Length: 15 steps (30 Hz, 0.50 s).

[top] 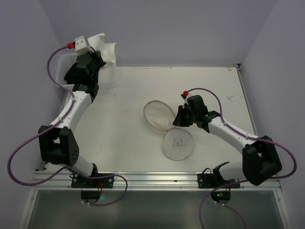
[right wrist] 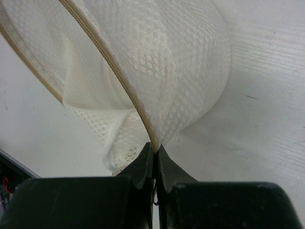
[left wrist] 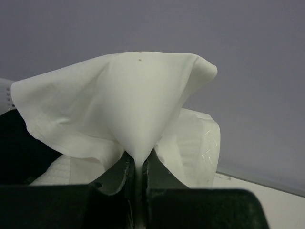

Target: Unzip the laundry bag and remove the bra

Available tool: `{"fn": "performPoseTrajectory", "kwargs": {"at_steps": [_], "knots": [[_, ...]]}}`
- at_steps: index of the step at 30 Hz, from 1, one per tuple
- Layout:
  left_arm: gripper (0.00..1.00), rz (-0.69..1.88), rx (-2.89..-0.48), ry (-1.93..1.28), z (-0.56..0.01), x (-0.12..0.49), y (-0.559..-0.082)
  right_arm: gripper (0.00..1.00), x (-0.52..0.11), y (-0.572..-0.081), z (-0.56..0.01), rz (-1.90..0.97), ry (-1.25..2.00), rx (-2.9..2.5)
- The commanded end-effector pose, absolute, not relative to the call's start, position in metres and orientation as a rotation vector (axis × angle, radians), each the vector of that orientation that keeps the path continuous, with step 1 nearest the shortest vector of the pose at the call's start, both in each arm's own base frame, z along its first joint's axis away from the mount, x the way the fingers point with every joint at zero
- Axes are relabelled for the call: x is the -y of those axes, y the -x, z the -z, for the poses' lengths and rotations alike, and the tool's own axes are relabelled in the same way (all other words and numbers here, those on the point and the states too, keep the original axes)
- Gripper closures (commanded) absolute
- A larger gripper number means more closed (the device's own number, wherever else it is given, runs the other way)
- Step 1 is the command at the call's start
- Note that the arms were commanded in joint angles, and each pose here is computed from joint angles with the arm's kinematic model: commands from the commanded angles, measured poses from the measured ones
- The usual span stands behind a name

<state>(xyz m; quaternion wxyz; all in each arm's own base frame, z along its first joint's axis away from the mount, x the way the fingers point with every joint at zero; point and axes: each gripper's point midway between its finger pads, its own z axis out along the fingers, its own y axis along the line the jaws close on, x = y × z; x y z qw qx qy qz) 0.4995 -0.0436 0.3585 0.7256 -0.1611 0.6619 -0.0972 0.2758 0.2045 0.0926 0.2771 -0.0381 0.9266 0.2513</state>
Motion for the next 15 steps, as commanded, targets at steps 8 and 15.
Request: {"fn": "performPoseTrajectory", "kwargs": {"at_steps": [8,15], "knots": [[1.00,0.014,-1.596,0.320,-0.303,-0.018,-0.581,1.00,-0.219,-0.282,-0.120,-0.731,0.259,-2.426],[1.00,-0.053,-1.693,0.313,-0.249,-0.049,-0.622,1.00,-0.218,-0.274,-0.116,-0.738,0.277,-2.466]]}}
